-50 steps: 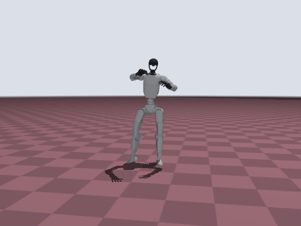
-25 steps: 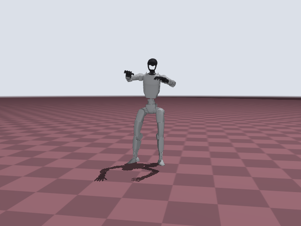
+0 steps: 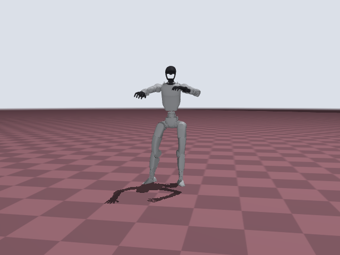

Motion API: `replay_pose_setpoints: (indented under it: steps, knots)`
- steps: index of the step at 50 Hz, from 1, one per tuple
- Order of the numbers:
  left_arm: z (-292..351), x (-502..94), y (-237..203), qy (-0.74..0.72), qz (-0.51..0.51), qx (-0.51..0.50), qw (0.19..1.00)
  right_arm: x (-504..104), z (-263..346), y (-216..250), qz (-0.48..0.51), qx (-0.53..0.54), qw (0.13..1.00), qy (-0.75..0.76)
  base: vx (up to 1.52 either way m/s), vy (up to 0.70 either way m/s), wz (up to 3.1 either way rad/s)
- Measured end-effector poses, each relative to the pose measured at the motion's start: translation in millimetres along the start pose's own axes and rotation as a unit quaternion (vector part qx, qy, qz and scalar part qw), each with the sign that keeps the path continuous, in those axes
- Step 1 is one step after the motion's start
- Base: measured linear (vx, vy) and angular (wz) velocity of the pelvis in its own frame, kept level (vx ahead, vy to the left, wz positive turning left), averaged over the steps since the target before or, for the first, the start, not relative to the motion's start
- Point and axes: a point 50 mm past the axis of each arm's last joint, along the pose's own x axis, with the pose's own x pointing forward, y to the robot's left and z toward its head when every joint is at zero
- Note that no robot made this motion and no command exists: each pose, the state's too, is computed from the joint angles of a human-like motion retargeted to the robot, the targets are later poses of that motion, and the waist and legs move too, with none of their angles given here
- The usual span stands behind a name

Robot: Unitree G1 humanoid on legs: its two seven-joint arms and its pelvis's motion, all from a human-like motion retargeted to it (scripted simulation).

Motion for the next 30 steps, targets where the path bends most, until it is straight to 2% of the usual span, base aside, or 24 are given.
replay_pose_setpoints:
  steps: [6,9,12,16,22,27,30]
  knots:
    - [-3.4,-9.8,1.3,0.007,-0.004,0.008,1.0,-56.6,-134.7,21.5,0.051,0.024,0.967,0.25,-0.03,0.07,0.38]
    - [-7.9,-14.1,0.0,0.018,-0.006,0.008,1.0,-75.4,-161.8,20.4,0.047,0.035,0.95,0.305,-0.03,0.07,0.15]
    - [-13.6,-18.0,-3.5,0.033,-0.01,0.002,0.999,-70.8,-158.0,14.4,0.023,0.038,0.954,0.296,0.0,0.03,-0.09]
    - [-21.7,-20.9,-10.8,0.055,-0.02,-0.004,0.998,-34.6,-106.5,-4.7,-0.038,0.036,0.98,0.194,0.02,0.01,-0.39]
    - [-34.6,-20.7,-20.9,0.09,-0.025,-0.006,0.996,10.0,40.0,-65.2,-0.172,0.056,0.982,-0.06,0.02,0.0,-0.5]
    - [-41.6,-20.5,-23.7,0.109,-0.015,-0.017,0.994,-2.0,159.1,-123.9,-0.289,0.056,0.924,-0.245,0.0,0.02,-0.3]
    - [-43.6,-21.8,-27.9,0.119,-0.016,-0.022,0.993,-23.3,207.9,-147.2,-0.306,0.1,0.886,-0.334,0.0,0.0,0.0]
